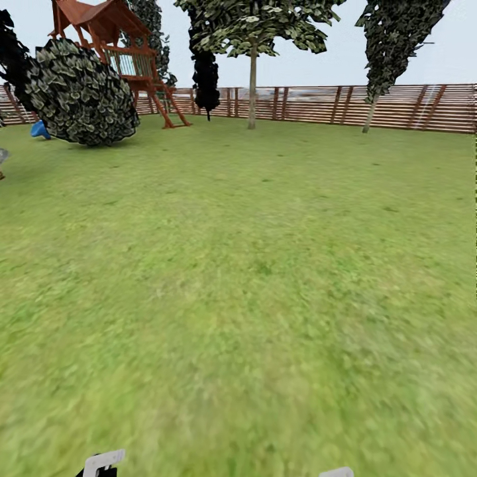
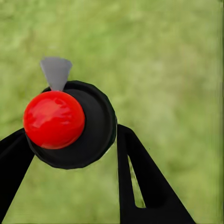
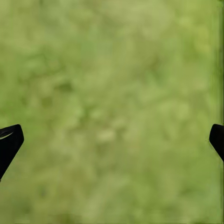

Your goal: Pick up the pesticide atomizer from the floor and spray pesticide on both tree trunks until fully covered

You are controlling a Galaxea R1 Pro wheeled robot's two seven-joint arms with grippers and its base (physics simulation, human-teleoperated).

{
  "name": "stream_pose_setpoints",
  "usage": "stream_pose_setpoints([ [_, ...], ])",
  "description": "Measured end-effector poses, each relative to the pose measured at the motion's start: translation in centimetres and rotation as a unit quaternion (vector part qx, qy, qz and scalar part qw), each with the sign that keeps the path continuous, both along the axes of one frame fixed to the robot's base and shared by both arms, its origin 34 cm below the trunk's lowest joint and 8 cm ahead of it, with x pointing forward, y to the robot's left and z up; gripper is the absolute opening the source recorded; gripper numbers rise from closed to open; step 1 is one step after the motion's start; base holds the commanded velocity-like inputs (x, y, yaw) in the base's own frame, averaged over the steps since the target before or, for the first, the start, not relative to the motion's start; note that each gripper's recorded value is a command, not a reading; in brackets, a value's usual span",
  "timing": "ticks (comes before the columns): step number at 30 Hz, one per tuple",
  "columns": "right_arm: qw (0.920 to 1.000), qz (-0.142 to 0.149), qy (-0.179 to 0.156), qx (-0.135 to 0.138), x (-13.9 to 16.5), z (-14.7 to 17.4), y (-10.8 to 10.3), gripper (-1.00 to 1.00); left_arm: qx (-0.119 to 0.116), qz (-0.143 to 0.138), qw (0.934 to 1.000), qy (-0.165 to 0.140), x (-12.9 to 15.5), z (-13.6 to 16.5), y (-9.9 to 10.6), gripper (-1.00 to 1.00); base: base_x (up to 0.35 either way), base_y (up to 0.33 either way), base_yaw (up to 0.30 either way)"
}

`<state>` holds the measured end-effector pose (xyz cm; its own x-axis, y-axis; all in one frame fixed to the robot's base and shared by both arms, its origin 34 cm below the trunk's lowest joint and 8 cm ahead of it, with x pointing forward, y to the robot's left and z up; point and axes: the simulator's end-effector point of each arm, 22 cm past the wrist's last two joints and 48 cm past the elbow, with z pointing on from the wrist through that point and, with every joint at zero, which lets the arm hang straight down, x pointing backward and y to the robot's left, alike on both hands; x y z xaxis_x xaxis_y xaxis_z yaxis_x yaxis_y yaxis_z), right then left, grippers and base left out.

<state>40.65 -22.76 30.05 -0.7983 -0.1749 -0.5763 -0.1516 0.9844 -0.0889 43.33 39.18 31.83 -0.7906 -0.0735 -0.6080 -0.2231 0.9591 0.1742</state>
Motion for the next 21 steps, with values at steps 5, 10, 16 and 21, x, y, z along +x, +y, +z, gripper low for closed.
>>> stream_pose_setpoints([
  [5,1.0,0.0,-0.005,0.0,0.3,0.2,0.0,1.0,0.0,0.0,1.0,-0.004,0.2,0.2,0.0,-1.0,0.34,0.0,-0.108],
  [10,1.0,0.0,-0.009,0.0,0.6,0.5,0.0,1.0,0.0,0.0,1.0,-0.008,0.5,0.5,0.0,-1.0,0.34,0.0,-0.109],
  [16,0.9999,0.0,-0.013,0.0,0.9,0.8,0.0,1.0,0.0,0.0,0.9999,-0.012,0.8,0.8,0.0,-1.0,0.339,0.0,-0.109],
  [21,0.9999,0.0,-0.017,0.0,1.2,1.0,0.0,1.0,0.0,0.0,0.9999,-0.017,1.1,1.1,0.1,-1.0,0.34,0.0,-0.087],
])
